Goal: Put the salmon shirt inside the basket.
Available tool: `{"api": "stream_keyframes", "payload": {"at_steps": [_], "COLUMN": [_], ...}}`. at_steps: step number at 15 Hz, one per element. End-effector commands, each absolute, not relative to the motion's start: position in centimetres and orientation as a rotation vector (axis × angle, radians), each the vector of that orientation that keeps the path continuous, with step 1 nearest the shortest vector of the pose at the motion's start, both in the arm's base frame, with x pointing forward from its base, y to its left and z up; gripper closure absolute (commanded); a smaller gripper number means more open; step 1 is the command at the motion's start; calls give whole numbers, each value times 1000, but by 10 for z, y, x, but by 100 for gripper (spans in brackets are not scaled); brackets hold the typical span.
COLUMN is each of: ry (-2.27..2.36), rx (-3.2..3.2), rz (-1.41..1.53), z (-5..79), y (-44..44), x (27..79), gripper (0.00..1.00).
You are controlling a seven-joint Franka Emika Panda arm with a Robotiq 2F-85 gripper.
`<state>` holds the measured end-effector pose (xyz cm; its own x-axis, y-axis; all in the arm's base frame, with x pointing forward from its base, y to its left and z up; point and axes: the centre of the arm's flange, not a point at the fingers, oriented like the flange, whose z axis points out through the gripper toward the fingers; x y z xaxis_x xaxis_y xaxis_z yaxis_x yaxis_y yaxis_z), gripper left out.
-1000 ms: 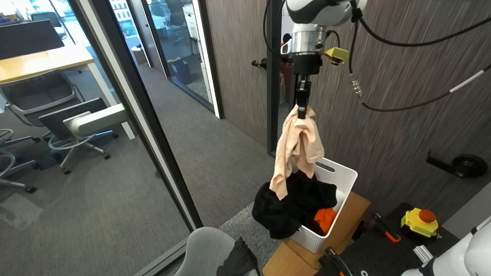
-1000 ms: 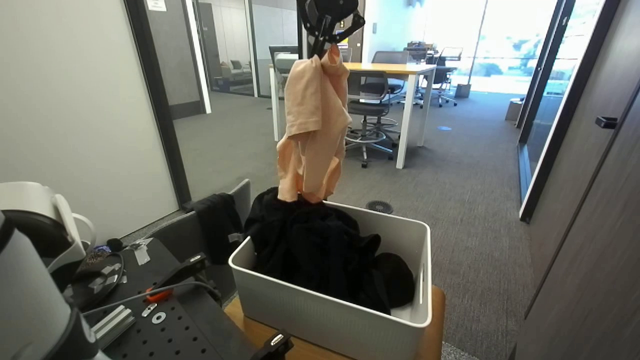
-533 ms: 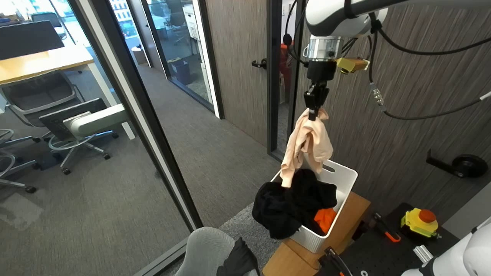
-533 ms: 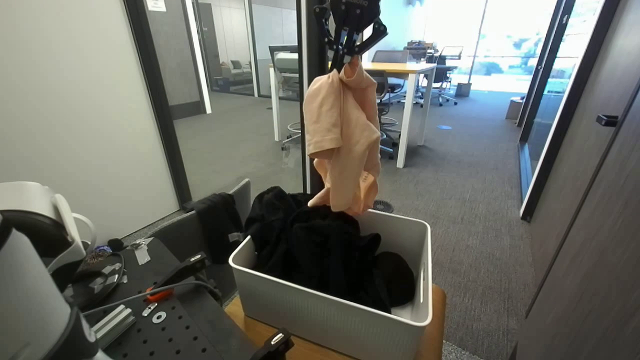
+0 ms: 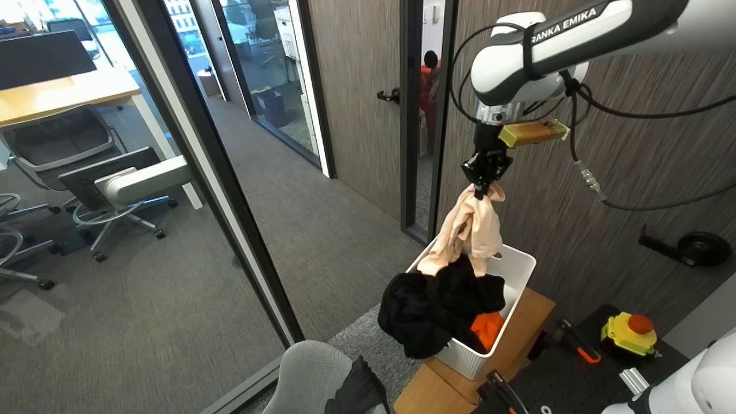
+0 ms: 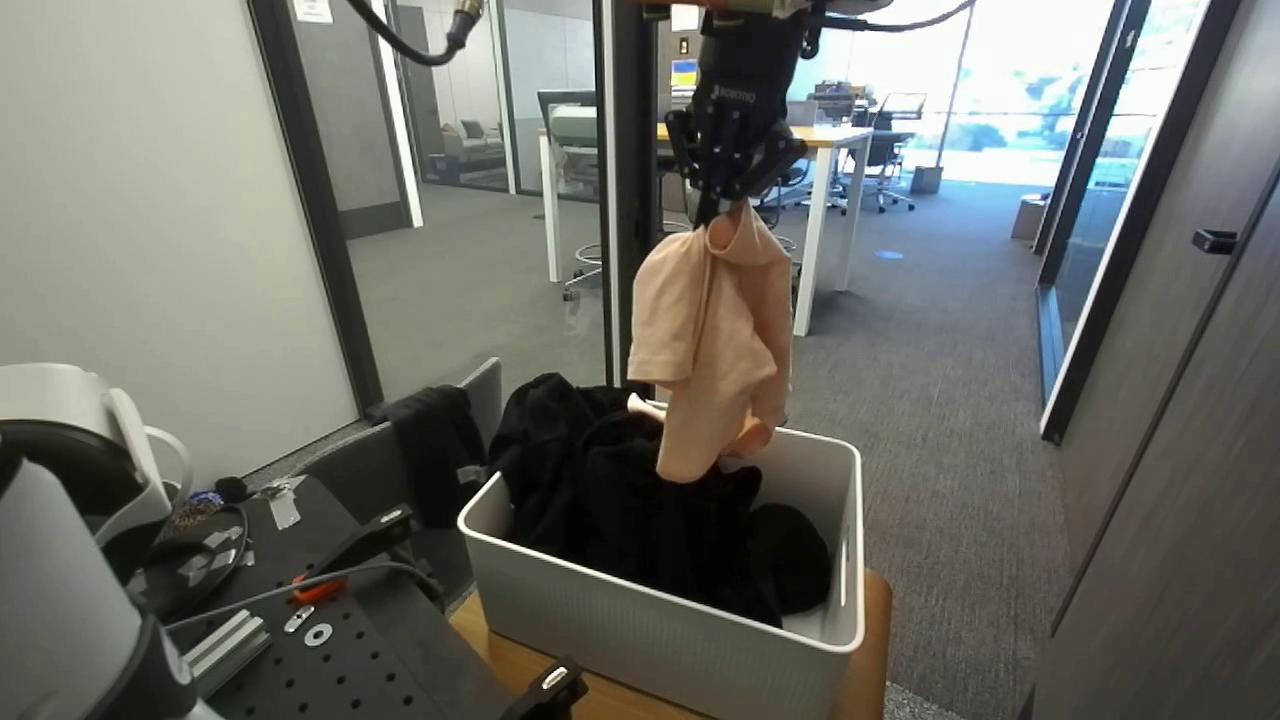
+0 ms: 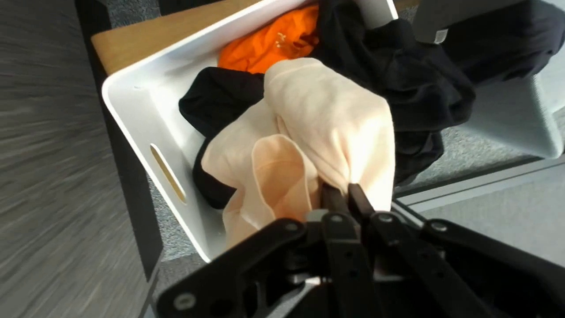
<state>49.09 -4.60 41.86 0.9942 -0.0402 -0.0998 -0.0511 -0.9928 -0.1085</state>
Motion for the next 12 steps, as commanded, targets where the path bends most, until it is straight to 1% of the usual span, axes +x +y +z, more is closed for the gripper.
{"api": "stream_keyframes", "payload": {"at_steps": [1,5,12], "ry": [359,665,1002], "rx": [-3079,-3100,-3051], "rz": [119,168,262], "z": [388,336,250], "y": [-66,-77,-75], "x": [482,487,500], "gripper": [94,94,94]}}
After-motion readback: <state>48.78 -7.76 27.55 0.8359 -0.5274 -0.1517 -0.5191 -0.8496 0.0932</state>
